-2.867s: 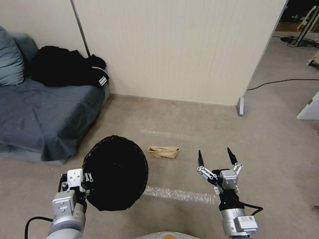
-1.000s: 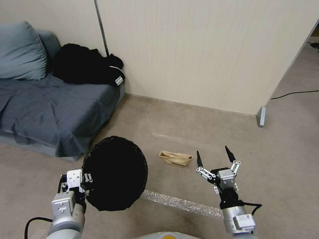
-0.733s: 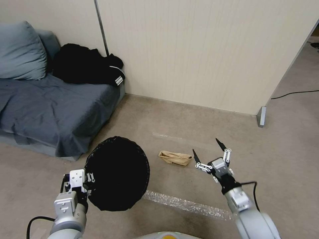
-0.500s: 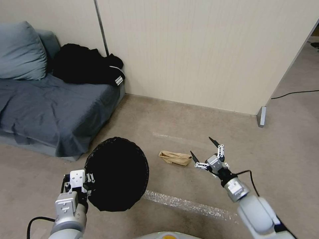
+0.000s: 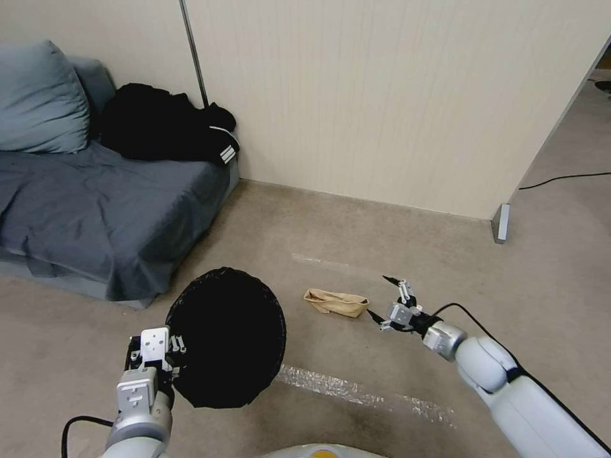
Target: Pick up the trash bin, then pick up the garbage from the floor and place it into the trash bin.
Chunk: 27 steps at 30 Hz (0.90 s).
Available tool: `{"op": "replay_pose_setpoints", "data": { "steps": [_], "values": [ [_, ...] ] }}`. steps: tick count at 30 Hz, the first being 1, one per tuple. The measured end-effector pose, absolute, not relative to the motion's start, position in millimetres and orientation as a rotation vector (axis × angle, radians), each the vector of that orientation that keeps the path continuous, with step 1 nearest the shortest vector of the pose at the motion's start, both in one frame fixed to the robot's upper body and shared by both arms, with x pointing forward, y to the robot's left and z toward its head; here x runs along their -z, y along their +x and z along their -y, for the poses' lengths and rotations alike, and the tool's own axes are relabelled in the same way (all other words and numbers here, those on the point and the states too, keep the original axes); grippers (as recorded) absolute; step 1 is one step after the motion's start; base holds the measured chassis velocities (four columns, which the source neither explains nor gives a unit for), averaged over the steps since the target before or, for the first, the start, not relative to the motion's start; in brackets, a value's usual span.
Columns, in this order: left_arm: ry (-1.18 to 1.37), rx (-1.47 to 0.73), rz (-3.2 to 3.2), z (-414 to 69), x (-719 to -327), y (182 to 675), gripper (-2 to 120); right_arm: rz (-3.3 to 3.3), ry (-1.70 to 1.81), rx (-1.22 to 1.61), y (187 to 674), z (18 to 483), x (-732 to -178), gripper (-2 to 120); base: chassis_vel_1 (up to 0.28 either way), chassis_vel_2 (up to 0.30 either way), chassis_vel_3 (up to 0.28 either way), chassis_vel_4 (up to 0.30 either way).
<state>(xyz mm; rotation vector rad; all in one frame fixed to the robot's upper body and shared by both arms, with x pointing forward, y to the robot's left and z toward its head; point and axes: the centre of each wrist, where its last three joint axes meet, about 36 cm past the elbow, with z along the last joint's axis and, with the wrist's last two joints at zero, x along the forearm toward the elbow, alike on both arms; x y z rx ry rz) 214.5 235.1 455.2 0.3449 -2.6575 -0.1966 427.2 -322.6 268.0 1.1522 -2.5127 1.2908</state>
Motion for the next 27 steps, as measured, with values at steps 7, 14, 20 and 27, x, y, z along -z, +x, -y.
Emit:
{"op": "replay_pose_setpoints", "data": {
  "steps": [7, 14, 20, 27],
  "values": [
    [0.351, 0.202, 2.654, -236.1, -455.5, 213.4, 1, 2.474, 1.212, -1.289, 443.6, 313.3, -245.7, 100, 0.000, 0.000, 0.000, 0.000],
    [0.352, 0.204, 2.653, -235.6, -455.7, 212.9, 1, 2.468, 1.244, -1.241, 453.0, 291.8, -222.1, 100, 0.000, 0.000, 0.000, 0.000],
    [0.353, 0.207, 2.653, -235.2, -456.4, 212.4, 1, 2.461, 1.267, -1.193, 458.0, 275.5, -201.3, 100, 0.000, 0.000, 0.000, 0.000],
    [0.353, 0.207, 2.650, -233.8, -455.8, 211.5, 1, 2.458, 1.274, -1.163, 474.7, 262.1, -181.0, 100, 0.000, 0.000, 0.000, 0.000]
  ]
}}
